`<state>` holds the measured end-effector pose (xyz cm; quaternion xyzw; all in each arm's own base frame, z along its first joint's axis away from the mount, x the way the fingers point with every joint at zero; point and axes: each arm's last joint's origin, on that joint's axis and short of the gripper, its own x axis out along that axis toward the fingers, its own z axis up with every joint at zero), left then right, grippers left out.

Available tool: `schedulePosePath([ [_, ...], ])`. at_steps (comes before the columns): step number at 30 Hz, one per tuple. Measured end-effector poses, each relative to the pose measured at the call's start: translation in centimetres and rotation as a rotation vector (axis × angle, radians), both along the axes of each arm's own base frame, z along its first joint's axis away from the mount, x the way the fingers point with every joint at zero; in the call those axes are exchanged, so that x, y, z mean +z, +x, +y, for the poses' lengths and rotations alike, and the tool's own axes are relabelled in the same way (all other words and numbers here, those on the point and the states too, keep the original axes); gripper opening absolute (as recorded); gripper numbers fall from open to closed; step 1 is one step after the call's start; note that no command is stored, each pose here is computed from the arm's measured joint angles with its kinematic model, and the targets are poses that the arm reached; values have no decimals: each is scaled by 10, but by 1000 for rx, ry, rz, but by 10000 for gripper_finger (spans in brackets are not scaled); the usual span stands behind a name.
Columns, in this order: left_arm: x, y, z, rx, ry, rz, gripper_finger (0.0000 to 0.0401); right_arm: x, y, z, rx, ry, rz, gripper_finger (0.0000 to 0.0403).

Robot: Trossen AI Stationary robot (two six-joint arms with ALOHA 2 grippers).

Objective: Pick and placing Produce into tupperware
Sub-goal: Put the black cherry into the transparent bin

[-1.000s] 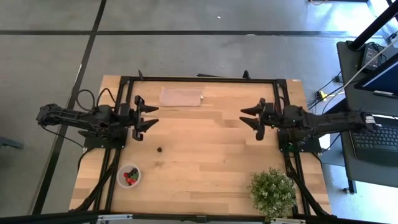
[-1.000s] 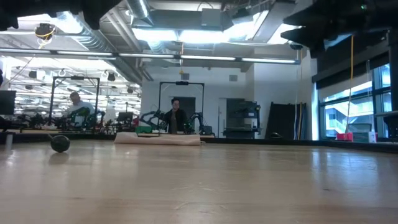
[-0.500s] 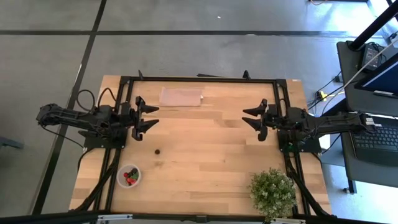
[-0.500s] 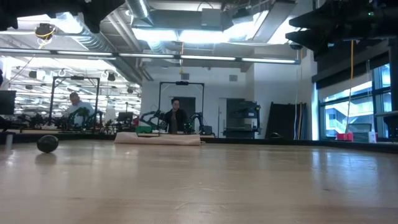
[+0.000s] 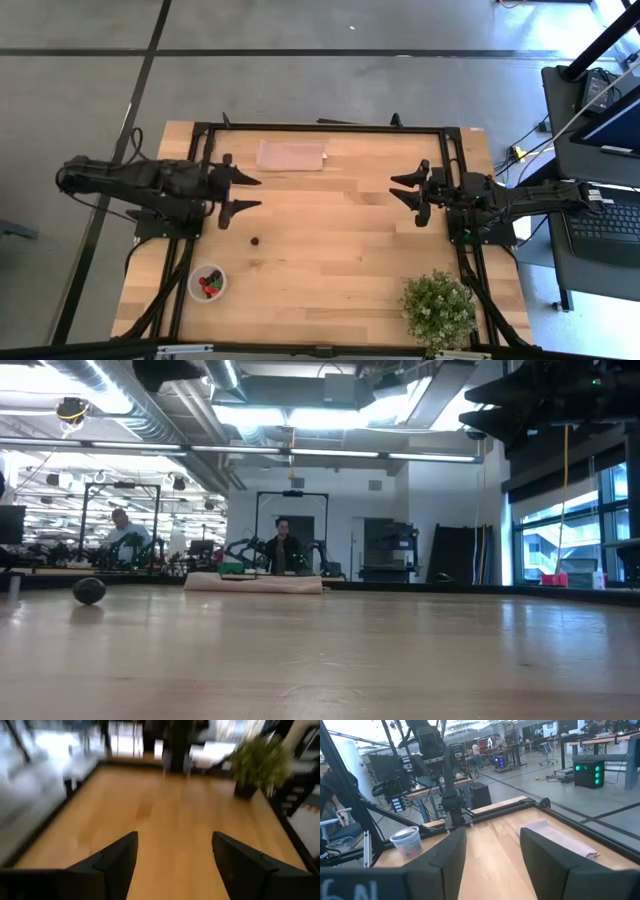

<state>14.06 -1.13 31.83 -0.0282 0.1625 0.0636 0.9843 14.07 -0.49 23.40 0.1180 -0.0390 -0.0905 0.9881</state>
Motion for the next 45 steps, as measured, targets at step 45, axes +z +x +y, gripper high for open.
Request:
schedulePosePath([
  [45, -129, 104, -31, -371, -6, 1124, 208, -5, 0, 0, 1, -27, 56, 188],
])
